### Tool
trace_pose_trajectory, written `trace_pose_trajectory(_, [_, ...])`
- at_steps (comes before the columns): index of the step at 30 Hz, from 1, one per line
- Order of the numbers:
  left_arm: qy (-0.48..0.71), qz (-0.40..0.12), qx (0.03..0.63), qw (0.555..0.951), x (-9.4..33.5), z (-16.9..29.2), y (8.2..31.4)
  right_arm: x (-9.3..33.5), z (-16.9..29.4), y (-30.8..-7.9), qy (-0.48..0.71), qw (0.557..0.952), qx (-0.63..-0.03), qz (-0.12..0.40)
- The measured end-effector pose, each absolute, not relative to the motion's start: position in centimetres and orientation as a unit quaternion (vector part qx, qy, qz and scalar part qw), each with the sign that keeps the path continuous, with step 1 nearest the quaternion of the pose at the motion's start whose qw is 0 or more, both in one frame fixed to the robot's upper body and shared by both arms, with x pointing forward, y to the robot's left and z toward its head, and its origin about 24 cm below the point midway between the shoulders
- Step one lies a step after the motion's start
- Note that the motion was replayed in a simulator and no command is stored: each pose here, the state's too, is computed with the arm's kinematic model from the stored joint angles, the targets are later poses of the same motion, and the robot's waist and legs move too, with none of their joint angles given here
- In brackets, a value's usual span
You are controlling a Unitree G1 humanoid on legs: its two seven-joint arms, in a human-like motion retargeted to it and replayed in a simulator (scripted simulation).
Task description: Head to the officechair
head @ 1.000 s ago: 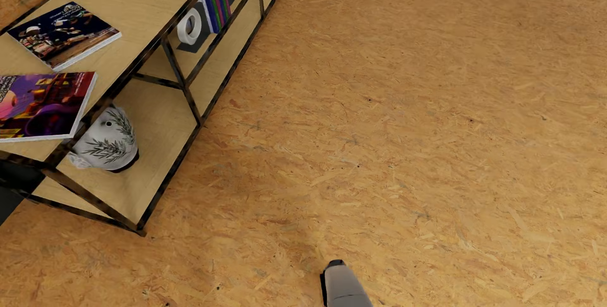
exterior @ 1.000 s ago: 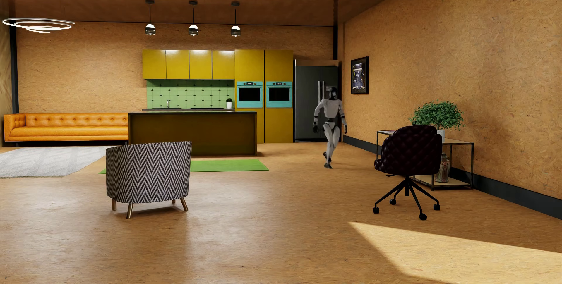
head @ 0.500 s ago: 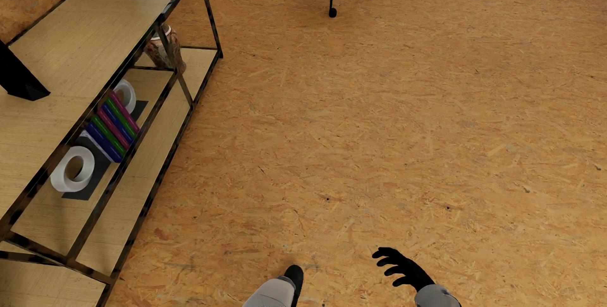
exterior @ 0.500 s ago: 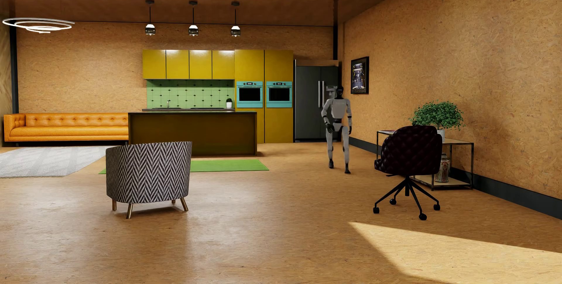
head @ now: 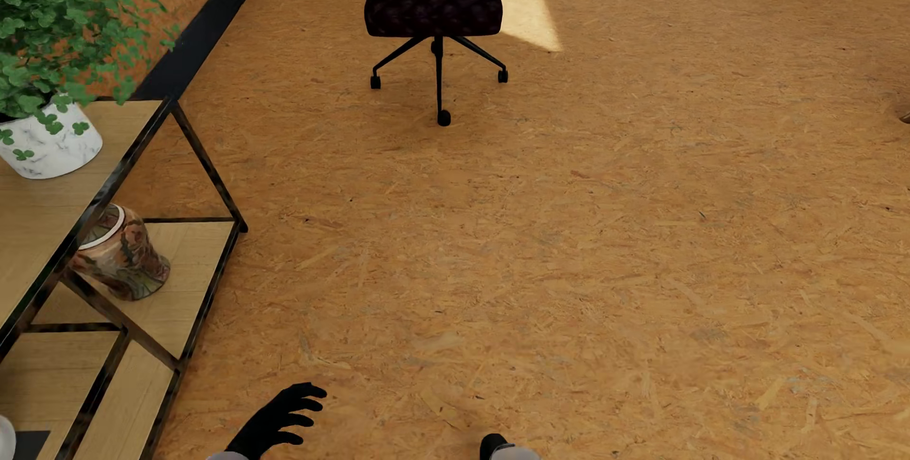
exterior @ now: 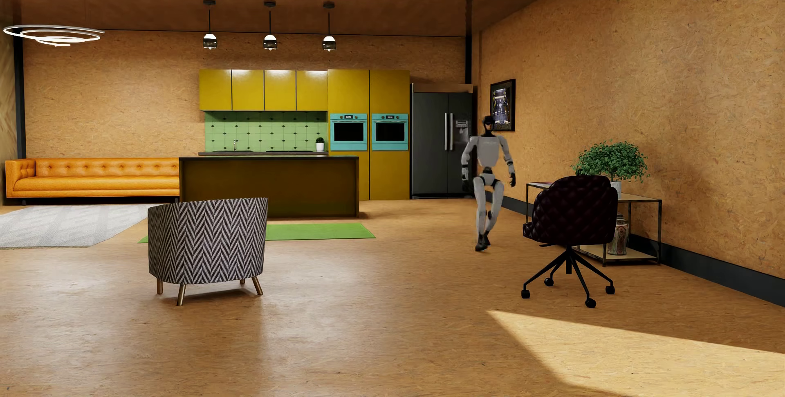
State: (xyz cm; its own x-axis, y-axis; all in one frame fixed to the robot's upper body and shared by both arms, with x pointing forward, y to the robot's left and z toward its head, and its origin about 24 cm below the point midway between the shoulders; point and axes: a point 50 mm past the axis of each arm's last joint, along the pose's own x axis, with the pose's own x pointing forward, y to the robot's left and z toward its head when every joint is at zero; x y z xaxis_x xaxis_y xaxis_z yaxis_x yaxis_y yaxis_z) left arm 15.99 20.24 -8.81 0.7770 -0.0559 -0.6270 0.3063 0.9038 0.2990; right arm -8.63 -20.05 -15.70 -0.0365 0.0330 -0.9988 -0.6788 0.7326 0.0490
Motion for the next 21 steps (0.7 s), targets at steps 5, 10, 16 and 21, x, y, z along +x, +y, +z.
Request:
trace_pose_trajectory(5, [0.453,-0.075,0.171,0.872,10.1,-13.3,20.9,-10.5,-15.5,-20.1,0.682,0.618,-0.254,0.3])
trace_pose_trajectory(10, [0.622,-0.134,0.2,0.745,-1.2,-16.4,21.3,2.7,-15.8,-19.0,0.54,0.761,-0.259,0.252])
trace_pose_trajectory(16, [0.692,-0.139,0.198,0.68,-8.4,-15.4,22.5,18.8,-8.7,-21.4,0.32,0.907,-0.25,0.114])
trace_pose_trajectory(21, [0.712,-0.104,0.183,0.67,-9.3,-15.4,22.9,14.4,-11.3,-21.0,0.387,0.889,-0.218,0.11])
